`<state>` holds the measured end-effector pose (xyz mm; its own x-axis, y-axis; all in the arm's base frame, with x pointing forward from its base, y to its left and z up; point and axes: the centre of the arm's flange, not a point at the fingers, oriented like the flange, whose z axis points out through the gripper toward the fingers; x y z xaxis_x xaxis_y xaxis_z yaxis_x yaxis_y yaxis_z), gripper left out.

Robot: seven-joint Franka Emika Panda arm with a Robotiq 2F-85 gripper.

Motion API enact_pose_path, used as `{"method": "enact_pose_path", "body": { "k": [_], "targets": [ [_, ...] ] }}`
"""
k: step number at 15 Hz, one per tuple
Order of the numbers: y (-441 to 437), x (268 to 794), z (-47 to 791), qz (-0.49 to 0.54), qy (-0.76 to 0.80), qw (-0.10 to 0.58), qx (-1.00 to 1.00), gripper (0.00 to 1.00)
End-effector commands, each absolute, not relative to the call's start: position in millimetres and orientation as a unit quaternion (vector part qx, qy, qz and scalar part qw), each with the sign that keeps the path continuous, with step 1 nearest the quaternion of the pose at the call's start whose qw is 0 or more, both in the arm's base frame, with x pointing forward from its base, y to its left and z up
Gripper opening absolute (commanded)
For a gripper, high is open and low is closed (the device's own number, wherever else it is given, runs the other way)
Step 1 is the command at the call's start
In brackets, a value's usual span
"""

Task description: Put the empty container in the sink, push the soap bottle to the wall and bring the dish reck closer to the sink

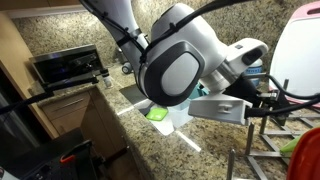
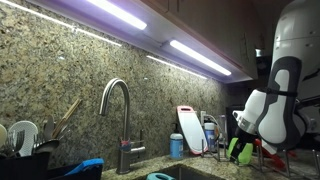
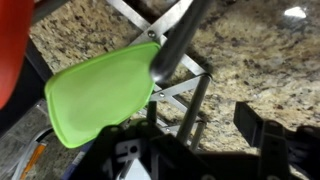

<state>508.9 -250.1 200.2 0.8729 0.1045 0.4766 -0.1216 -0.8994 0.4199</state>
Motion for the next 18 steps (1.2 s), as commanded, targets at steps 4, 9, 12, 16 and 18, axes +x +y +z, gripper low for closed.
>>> {"method": "enact_pose_path", "body": {
  "k": [4, 9, 12, 16, 18],
  "targets": [
    [-249, 508, 199, 0.249, 0.009, 0.23, 0.941, 0.27],
    [-245, 508, 201, 0.252, 0.012, 0.228, 0.94, 0.02],
    [-239, 507, 202, 0.252, 0.019, 0.223, 0.941, 0.04],
    [-236, 510, 206, 0.246, 0.021, 0.202, 0.948, 0.04],
    [-234, 511, 207, 0.251, 0.023, 0.199, 0.947, 0.04]
  ]
}}
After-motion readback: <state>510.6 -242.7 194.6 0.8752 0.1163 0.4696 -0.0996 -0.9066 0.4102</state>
